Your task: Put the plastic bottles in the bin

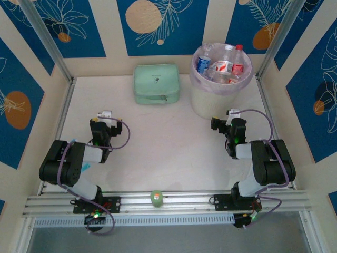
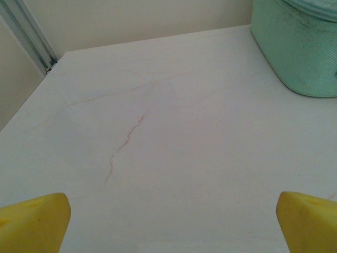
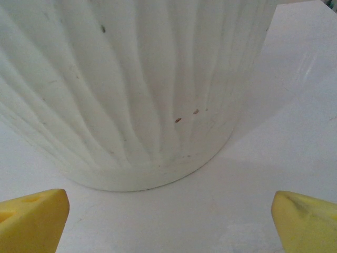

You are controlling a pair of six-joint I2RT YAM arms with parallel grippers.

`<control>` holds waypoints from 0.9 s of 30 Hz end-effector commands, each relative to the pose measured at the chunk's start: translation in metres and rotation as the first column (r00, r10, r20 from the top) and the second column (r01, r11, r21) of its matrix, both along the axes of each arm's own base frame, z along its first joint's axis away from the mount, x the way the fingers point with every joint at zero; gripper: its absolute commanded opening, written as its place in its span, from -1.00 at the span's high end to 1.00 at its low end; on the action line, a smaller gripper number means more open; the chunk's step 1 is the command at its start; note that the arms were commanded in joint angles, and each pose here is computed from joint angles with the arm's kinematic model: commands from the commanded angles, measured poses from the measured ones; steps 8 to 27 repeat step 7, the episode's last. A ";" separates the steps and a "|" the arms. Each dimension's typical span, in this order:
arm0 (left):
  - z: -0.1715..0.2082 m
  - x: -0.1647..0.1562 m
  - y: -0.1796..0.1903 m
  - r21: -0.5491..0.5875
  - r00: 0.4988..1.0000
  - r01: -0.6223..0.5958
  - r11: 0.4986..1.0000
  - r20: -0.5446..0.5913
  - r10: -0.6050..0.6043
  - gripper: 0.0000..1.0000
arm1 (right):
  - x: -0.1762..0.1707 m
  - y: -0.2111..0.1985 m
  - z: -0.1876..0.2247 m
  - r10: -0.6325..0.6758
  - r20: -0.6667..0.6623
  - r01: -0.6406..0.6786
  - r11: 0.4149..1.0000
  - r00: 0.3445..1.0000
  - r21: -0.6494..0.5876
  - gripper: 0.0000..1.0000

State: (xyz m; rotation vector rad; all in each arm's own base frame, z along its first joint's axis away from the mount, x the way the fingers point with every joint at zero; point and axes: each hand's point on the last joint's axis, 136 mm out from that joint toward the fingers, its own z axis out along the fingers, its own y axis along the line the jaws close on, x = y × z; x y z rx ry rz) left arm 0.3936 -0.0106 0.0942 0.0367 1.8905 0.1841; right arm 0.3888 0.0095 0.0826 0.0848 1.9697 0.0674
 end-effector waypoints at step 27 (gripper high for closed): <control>0.001 0.000 0.002 -0.022 1.000 0.001 1.000 0.015 -0.001 -0.99 | 0.008 -0.001 0.011 -0.011 0.033 0.011 1.000 0.999 0.009 -0.98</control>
